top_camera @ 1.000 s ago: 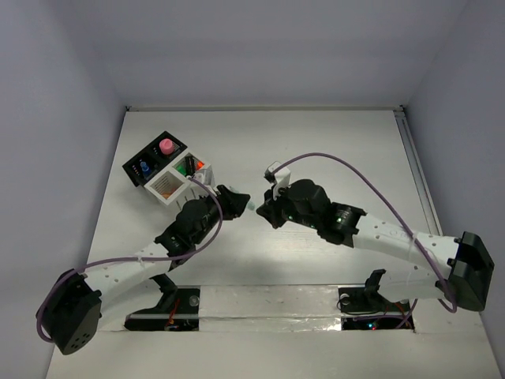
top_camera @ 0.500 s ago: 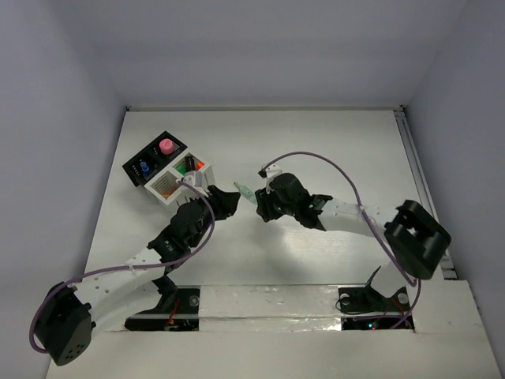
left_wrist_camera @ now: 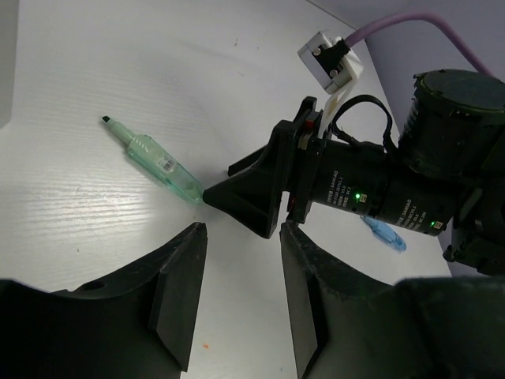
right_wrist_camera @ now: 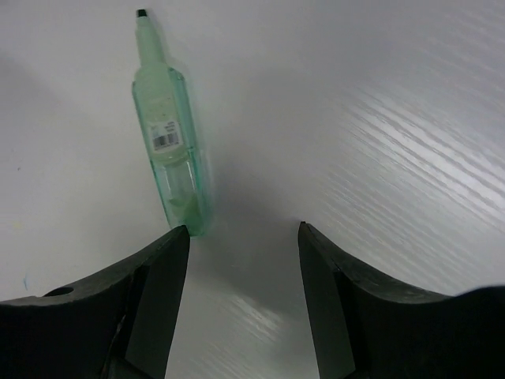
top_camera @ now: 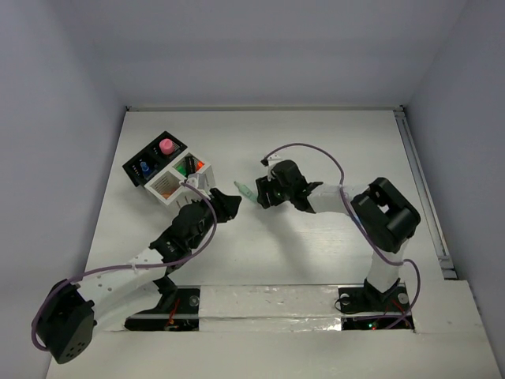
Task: Sort the stationery into containers
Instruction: Place the pen at the center of the board.
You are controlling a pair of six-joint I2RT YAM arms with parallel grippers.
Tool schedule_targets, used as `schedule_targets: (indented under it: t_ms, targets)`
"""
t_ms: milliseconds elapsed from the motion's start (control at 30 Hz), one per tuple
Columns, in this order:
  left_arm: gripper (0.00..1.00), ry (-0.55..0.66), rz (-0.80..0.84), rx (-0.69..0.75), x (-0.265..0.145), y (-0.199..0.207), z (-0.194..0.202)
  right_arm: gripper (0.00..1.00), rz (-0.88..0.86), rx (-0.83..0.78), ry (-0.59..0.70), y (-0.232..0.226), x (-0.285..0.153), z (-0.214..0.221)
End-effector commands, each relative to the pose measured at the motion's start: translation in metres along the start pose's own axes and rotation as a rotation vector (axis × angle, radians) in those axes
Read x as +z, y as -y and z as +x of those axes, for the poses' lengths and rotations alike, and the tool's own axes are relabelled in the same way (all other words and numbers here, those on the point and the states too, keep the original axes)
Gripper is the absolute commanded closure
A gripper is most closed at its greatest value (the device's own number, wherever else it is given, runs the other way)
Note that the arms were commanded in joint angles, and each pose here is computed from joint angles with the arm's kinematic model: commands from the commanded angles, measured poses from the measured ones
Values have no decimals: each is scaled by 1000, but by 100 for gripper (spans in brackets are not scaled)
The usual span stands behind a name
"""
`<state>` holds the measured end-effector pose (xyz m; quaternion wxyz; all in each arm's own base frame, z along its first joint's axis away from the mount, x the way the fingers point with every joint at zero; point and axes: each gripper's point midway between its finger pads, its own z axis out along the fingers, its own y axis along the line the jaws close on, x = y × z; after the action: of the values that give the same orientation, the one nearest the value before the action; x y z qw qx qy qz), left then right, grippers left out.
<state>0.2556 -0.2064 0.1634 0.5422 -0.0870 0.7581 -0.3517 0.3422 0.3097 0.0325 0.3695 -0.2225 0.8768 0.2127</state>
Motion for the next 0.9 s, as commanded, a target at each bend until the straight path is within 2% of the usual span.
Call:
schedule_targets:
  t_ms: [0, 200, 433, 600, 700, 867]
  targets:
    - [61, 23, 40, 9, 1, 8, -4, 38, -86, -74, -12, -18, 12, 0]
    - [61, 18, 16, 22, 6, 3, -4, 39, -126, -159, -51, -24, 14, 7]
    - [61, 19, 19, 22, 7, 4, -5, 38, -16, -265, -105, -18, 24, 14]
    - [61, 22, 22, 21, 5, 3, -6, 39, -19, -267, -64, -32, 23, 8]
    - [61, 30, 14, 22, 4, 1, -9, 39, 17, -285, -64, -34, 27, 8]
    - [61, 41, 3, 28, 2, -2, -13, 39, 104, -229, -52, -32, 35, 6]
